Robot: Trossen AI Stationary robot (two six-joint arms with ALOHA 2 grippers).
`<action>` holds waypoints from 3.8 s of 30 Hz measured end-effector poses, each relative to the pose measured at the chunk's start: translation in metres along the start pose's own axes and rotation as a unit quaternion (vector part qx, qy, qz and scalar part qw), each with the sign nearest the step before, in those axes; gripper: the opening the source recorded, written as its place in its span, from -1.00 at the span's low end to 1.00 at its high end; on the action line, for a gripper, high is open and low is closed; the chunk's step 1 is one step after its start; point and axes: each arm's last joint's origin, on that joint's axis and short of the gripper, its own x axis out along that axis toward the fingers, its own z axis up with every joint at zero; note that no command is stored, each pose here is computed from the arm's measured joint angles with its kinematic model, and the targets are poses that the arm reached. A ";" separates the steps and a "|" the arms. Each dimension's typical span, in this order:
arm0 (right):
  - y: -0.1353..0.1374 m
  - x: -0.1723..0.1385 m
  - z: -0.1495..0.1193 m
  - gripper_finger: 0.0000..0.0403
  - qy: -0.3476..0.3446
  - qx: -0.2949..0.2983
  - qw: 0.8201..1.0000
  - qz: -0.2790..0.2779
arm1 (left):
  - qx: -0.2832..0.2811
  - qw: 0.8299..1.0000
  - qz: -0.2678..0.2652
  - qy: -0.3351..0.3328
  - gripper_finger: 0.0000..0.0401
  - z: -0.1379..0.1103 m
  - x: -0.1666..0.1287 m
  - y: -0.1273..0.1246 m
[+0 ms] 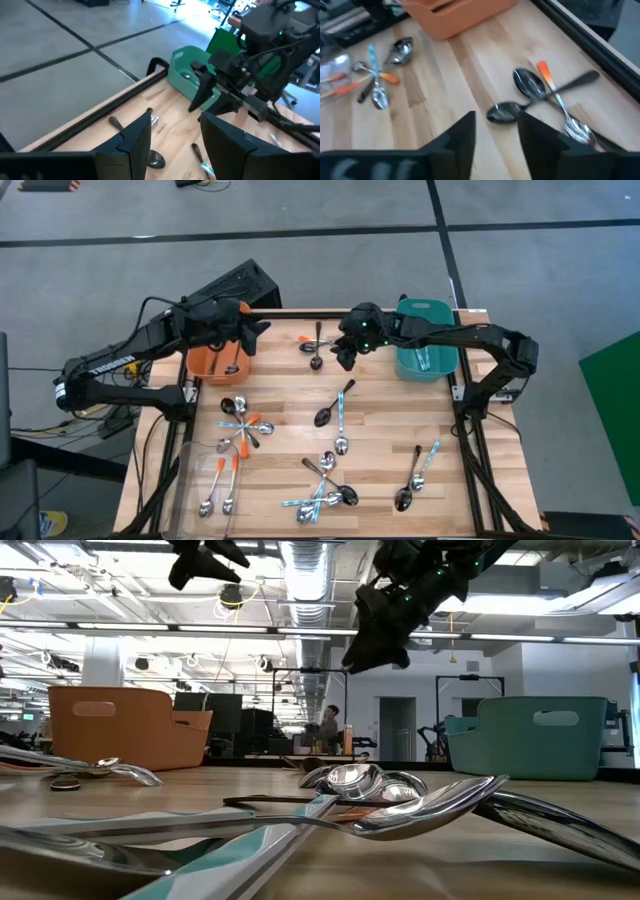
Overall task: Sort silverware by color (type)
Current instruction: Put the orange spoon into the transparent bin
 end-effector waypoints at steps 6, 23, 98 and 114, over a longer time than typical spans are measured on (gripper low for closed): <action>0.002 0.000 -0.012 0.07 0.048 -0.002 0.997 -0.054 | 0.023 0.998 -0.056 0.006 -0.21 -0.018 0.021 0.000; -0.051 0.058 -0.035 -0.03 0.132 -0.028 0.981 -0.138 | 0.019 0.997 -0.070 0.037 -0.21 -0.067 0.047 0.015; -0.032 -0.084 0.040 -0.96 0.018 0.143 0.985 -0.096 | -0.121 0.989 -0.063 -0.050 -0.21 -0.054 0.069 0.011; 0.007 -0.075 0.047 -0.96 0.002 0.150 0.987 0.052 | 0.180 0.975 -0.054 -0.119 -0.21 -0.033 0.048 -0.044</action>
